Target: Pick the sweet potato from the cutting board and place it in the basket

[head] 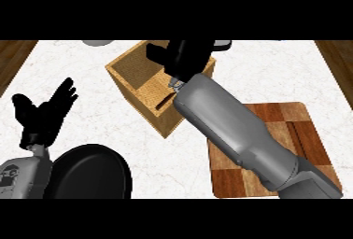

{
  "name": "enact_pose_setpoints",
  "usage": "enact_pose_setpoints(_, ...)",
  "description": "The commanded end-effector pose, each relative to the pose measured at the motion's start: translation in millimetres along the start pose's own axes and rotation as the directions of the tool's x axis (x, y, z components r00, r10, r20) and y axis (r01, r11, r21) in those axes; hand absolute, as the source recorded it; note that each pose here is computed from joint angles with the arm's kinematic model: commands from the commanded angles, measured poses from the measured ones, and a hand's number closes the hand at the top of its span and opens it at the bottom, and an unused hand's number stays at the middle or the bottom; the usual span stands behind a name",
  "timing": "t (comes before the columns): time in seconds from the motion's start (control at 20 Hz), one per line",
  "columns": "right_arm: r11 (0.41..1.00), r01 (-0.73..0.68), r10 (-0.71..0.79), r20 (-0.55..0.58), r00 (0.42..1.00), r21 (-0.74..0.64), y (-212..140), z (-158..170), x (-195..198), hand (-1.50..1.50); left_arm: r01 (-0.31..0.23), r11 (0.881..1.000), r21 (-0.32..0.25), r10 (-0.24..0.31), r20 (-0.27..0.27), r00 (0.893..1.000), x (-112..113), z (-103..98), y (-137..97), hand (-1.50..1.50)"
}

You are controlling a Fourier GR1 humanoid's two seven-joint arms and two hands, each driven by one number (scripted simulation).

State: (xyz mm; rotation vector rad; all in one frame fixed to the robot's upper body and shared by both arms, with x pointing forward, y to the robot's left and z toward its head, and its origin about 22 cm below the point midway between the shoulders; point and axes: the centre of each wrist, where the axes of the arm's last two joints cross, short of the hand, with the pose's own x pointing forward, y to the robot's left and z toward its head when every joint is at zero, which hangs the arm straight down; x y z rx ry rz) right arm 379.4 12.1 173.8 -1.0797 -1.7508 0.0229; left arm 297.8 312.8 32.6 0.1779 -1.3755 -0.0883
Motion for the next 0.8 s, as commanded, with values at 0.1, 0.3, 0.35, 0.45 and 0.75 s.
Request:
enact_pose_setpoints(0.1, 0.945, 0.279, -0.318, -0.268, 0.910, -0.173, -20, -16, -13, -1.50, -0.004, 0.999, 0.049, 0.005, -0.011, 1.000, 3, 3, 13, 0.00)
enact_pose_setpoints(0.3, 0.947, 0.287, -0.318, -0.301, 0.899, -0.143, -43, 2, -36, -1.50, 0.004, 0.997, 0.078, 0.000, -0.041, 0.999, -20, 15, 27, 0.00)
enact_pose_setpoints(0.35, 0.947, 0.295, -0.321, -0.302, 0.898, -0.131, -52, 8, -43, -1.50, -0.023, 0.997, 0.078, 0.025, -0.025, 0.999, -9, 11, 23, 0.00)
enact_pose_setpoints(0.45, 0.956, 0.282, -0.294, -0.324, 0.899, -0.085, -67, 25, -61, -1.50, -0.021, 0.996, 0.084, 0.024, -0.043, 0.999, -24, 23, 25, 0.00)
enact_pose_setpoints(0.75, 0.953, 0.303, -0.277, -0.326, 0.904, 0.028, -136, 71, -94, -1.50, -0.019, 0.996, 0.084, 0.020, -0.018, 1.000, -15, 18, 31, 0.00)
